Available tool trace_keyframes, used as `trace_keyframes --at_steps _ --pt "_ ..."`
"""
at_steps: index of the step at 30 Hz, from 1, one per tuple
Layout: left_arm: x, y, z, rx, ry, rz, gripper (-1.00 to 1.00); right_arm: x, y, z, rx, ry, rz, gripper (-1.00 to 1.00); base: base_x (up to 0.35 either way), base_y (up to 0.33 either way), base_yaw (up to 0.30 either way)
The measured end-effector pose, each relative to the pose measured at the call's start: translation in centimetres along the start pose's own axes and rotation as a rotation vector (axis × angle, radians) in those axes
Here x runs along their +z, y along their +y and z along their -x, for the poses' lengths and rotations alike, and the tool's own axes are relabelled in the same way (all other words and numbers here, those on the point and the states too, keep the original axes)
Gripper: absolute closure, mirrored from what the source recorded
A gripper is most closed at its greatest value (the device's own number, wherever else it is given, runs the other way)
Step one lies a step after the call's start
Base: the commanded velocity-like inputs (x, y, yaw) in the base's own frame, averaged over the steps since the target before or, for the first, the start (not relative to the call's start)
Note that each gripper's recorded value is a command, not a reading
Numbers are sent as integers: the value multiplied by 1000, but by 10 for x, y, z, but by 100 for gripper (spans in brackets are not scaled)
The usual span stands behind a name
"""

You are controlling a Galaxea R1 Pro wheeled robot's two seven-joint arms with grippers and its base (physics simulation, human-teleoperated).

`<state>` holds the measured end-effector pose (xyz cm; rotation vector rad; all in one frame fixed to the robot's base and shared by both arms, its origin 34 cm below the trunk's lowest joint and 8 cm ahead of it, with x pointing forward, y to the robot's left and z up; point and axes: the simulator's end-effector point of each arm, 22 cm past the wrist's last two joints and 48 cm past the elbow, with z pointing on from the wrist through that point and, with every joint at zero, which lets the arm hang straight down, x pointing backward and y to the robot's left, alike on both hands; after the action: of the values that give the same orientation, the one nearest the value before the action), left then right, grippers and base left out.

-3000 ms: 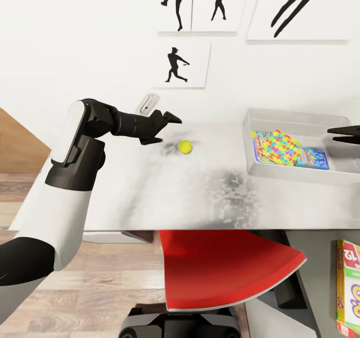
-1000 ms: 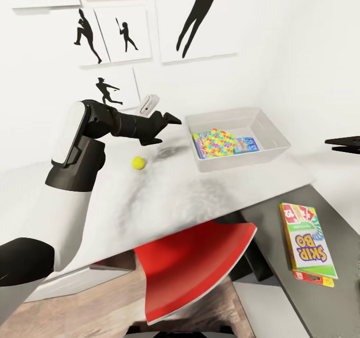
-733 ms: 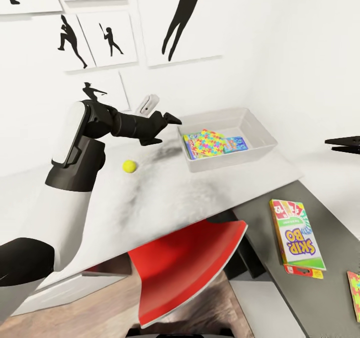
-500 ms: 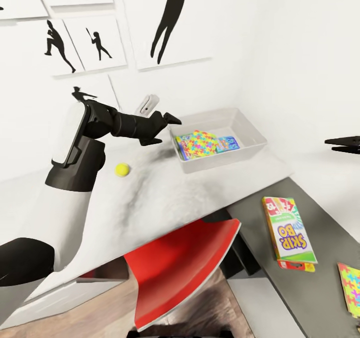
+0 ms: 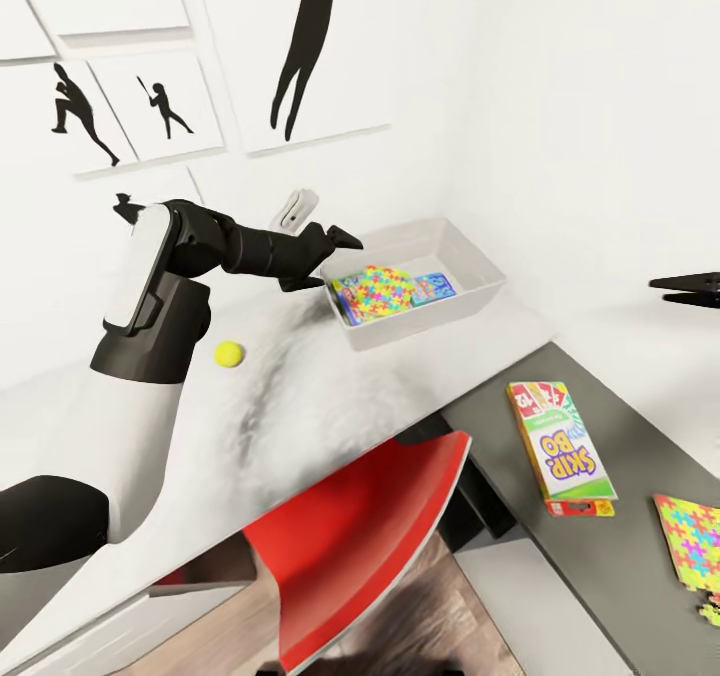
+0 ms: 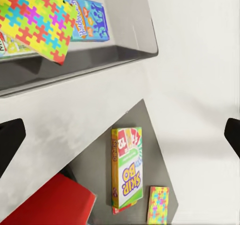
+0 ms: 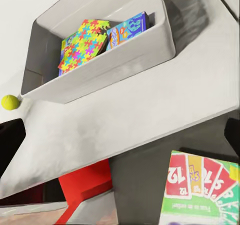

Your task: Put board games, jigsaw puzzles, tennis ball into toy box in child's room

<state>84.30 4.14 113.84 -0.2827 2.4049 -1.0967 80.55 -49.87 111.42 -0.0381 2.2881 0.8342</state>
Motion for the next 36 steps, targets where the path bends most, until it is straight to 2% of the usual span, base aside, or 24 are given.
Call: trace_keyframes --at_steps 18,30,36 --pt "-7 -4 -6 1 -1 2 -100 -4 -5 -26 25 35 -8 -100 0 21 -190" --pt "-13 -9 -8 6 -5 0 -100 -10 -15 -54 59 70 -28 -100 0 2 -186" --pt "-15 -15 -11 15 -3 -1 -100 -16 -28 -81 101 103 -48 -100 0 0 -185"
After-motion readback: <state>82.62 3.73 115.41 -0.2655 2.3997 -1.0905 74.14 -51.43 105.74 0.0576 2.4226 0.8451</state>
